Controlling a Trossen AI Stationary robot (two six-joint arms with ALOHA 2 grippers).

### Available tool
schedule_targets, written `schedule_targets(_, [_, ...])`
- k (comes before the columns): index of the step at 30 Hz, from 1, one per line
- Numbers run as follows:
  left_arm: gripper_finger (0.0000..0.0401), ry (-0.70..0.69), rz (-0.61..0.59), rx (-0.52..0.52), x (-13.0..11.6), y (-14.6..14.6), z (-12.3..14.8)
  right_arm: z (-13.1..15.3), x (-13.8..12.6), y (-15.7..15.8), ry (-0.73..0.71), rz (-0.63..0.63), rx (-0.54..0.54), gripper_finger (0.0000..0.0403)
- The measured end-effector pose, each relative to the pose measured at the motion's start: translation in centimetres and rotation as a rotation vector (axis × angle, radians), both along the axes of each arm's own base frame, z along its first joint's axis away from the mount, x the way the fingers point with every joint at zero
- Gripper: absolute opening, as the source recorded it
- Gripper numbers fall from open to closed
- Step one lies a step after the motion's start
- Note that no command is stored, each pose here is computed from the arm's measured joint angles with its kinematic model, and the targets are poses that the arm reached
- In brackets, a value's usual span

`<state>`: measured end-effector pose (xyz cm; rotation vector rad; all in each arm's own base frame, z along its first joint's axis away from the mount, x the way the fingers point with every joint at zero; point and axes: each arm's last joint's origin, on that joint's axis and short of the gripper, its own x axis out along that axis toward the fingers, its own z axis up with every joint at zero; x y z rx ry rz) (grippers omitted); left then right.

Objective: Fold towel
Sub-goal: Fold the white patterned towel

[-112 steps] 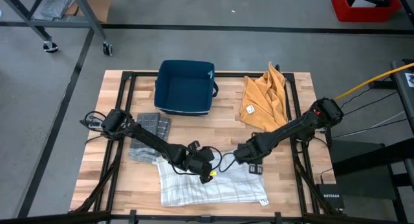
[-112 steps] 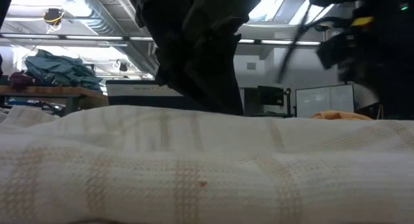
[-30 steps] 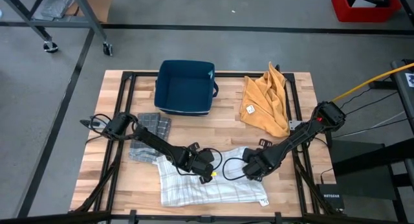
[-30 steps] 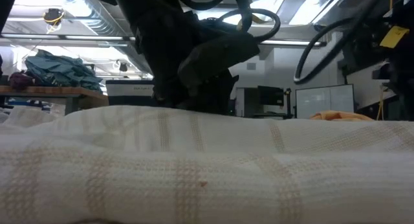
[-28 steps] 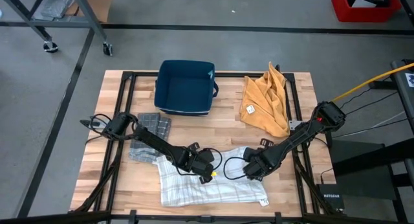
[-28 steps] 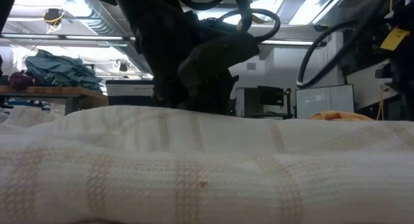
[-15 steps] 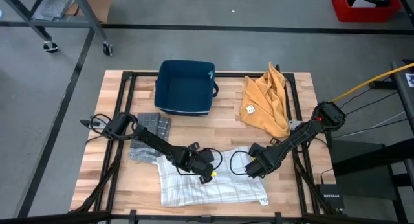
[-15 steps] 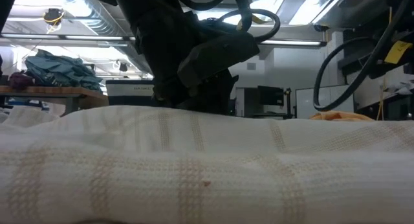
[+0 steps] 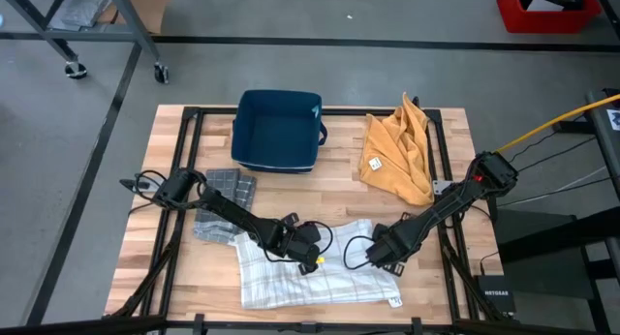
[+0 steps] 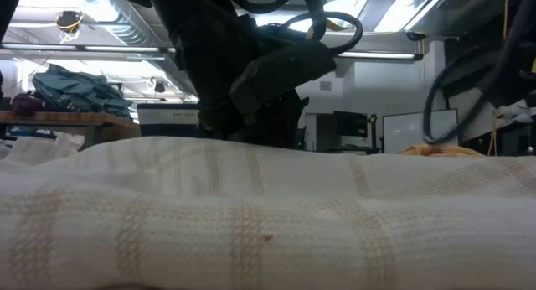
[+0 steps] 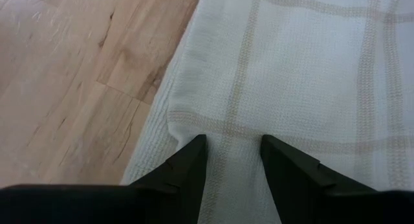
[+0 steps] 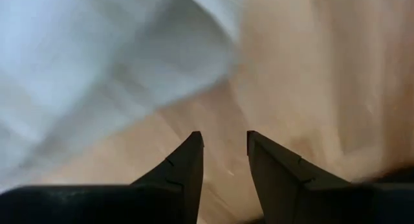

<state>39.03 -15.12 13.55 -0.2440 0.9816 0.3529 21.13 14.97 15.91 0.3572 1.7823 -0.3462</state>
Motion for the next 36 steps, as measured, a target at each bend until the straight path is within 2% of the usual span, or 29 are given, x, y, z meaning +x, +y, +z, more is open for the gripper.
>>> schedule_targets(3, [0.0143, 0.0, 0.0, 0.0, 0.0, 0.0, 0.0, -0.1, 0.9, 0.6, -0.106, 0.01, 0.05, 0.0123])
schedule_targets(6, [0.0143, 0.0, 0.0, 0.0, 0.0, 0.0, 0.0, -0.1, 1.5, 0.7, -0.191, 0.018, 0.026, 0.0123])
schedule_targets(9, [0.0143, 0.0, -0.003, 0.002, 0.0, 0.0, 0.0, -0.2, 1.3, 0.5, -0.182, 0.002, -0.016, 0.0123])
schedule_targets(17, [0.0143, 0.001, -0.003, 0.002, 0.0, 0.0, 0.0, 0.0, -0.2, -0.3, 0.001, -0.007, -0.065, 0.0123])
schedule_targets(25, [0.0143, 0.001, -0.004, 0.002, 0.0, 0.0, 0.0, -0.1, 0.6, 0.0, -0.101, 0.014, -0.058, 0.0123])
schedule_targets(36, [0.0143, 0.001, -0.003, 0.002, 0.0, 0.0, 0.0, -0.1, 1.0, -0.3, -0.2, 0.032, -0.182, 0.0123])
